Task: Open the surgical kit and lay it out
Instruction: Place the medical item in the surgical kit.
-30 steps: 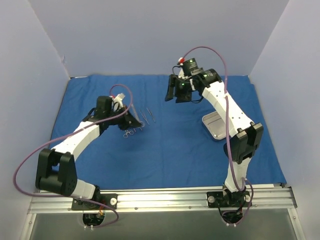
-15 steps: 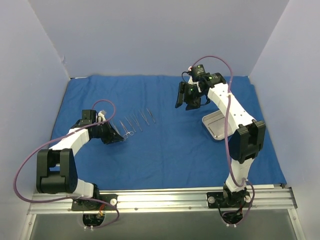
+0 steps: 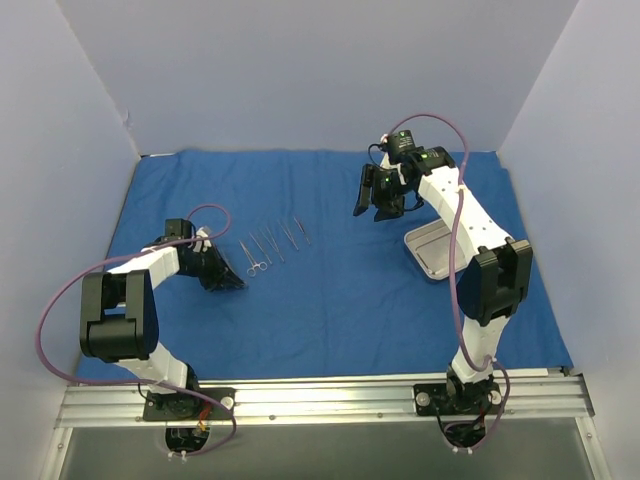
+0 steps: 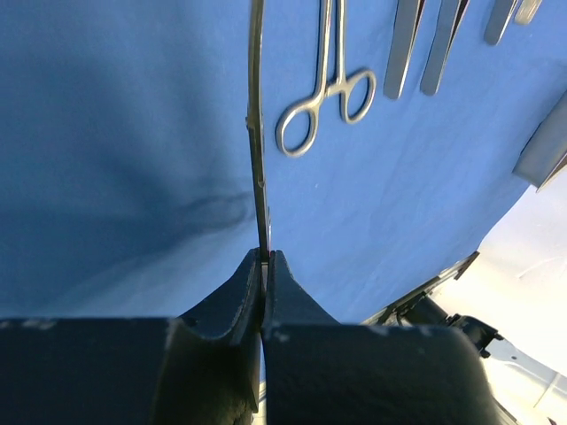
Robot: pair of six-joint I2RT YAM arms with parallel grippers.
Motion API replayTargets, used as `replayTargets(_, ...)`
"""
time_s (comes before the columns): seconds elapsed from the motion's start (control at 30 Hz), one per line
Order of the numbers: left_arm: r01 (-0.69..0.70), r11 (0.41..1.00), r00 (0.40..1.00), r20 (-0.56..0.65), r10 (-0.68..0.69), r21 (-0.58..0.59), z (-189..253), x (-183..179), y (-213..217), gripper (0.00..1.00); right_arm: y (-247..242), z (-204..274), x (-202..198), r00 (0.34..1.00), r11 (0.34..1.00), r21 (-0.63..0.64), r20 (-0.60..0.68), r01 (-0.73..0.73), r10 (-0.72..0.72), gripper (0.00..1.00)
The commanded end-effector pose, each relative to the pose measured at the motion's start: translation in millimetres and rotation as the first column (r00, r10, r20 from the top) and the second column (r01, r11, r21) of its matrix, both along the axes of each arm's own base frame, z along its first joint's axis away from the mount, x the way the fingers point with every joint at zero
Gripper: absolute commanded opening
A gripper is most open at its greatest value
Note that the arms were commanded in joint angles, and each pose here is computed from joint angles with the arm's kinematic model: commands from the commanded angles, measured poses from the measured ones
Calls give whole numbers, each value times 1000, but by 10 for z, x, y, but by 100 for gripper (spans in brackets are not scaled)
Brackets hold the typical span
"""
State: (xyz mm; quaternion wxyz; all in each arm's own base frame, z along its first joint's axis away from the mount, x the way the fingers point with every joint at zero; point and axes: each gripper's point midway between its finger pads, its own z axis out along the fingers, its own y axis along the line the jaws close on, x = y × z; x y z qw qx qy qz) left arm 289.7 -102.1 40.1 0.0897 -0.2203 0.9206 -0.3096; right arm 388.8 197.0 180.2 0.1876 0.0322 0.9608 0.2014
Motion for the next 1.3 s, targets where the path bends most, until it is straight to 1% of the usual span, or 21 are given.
replayTargets(0.0,5,1000,998,65,-6,13,101,211,77,2,-25,179,-63,999,1000,24,34,-9,8,54)
replayTargets(0.33,11,1000,999,34,-10,-7,-67,331,110,2,-43,100,-41,1000,1000,27,11,-7,7,54)
replayTargets(0.43,13,1000,1000,20,-13,3,-106,345,131,2,-48,90,-28,1000,1000,31,5,-5,5,54)
replayTargets(0.47,12,1000,1000,10,-12,13,-116,345,151,5,-47,87,-24,1000,1000,30,4,-5,5,54)
replayTargets(0.53,9,1000,1000,-20,-8,22,-159,306,174,16,-50,84,-18,1000,1000,31,3,-6,6,54)
replayTargets(0.6,-2,999,999,-33,3,33,-173,293,211,23,-60,79,-4,1000,1000,30,2,-4,4,54)
replayTargets(0.7,-9,998,998,-58,12,54,-192,253,255,29,-67,60,7,1000,1000,30,-3,-2,2,54)
replayTargets(0.8,-13,998,997,-77,17,55,-205,217,273,30,-70,46,19,1000,999,32,-5,-2,2,54)
replayTargets(0.87,-9,998,996,-85,14,55,-217,201,273,33,-66,29,25,1000,999,33,-8,-3,3,54)
replayTargets(0.9,-7,998,996,-90,12,59,-221,197,280,36,-60,32,25,1000,999,36,-8,-4,4,54)
replayTargets(0.93,-7,998,995,-101,14,68,-235,190,293,42,-61,27,35,1000,999,38,-9,-2,2,54)
replayTargets(0.97,-5,997,995,-101,13,73,-235,194,301,45,-56,24,37,1000,999,40,-9,-5,5,54)
replayTargets(1.13,-3,997,995,-100,11,74,-167,198,313,59,-48,34,55,1000,999,42,-6,-6,6,54)
replayTargets(1.17,-4,997,995,-98,12,79,-155,201,320,65,-44,36,57,1000,999,43,-5,-6,7,54)
replayTargets(1.2,-4,996,995,-97,13,86,-137,192,326,69,-50,36,60,1000,999,44,-6,-4,4,54)
replayTargets(1.27,-9,996,994,-108,19,91,-133,155,345,73,-61,28,71,1000,999,40,-5,0,0,54)
